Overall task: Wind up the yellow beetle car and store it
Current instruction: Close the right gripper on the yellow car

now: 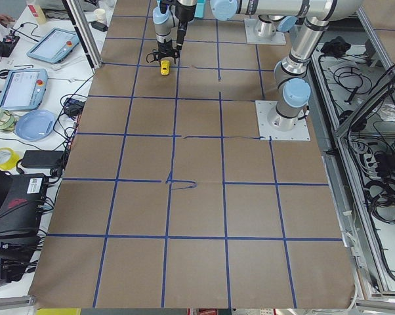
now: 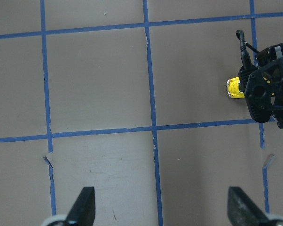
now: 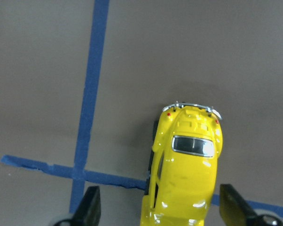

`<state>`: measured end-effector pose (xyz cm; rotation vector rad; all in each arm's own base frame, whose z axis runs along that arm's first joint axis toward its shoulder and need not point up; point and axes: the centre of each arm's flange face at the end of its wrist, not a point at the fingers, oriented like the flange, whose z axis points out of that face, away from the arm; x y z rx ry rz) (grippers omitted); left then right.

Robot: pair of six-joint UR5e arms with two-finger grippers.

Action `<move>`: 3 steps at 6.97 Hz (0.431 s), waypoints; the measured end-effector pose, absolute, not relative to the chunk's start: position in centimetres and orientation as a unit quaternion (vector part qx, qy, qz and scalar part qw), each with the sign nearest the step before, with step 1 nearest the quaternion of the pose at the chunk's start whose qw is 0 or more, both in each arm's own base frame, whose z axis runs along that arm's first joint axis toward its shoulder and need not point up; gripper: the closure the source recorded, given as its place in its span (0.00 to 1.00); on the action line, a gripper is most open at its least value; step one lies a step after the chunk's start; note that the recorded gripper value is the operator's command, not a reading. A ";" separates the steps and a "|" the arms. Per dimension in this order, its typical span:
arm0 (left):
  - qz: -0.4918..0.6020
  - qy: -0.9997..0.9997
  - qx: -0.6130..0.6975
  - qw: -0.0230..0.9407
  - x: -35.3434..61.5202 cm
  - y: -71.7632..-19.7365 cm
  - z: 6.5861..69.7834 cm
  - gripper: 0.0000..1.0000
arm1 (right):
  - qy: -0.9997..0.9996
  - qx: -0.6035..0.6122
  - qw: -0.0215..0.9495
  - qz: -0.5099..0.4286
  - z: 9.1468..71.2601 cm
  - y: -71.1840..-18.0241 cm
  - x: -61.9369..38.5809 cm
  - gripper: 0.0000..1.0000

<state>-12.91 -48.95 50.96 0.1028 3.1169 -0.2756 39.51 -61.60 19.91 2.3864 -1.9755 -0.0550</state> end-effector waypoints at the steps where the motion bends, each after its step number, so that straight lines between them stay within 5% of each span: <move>1: -0.088 0.996 0.033 0.005 -12.9 -48.9 50.9 0.00 | -0.639 0.769 0.018 -0.008 19.9 -61.7 39.7 0.24; 3: -0.088 0.996 0.033 0.005 -12.9 -48.9 50.9 0.00 | -0.640 0.769 0.015 -0.003 19.9 -61.7 39.8 0.50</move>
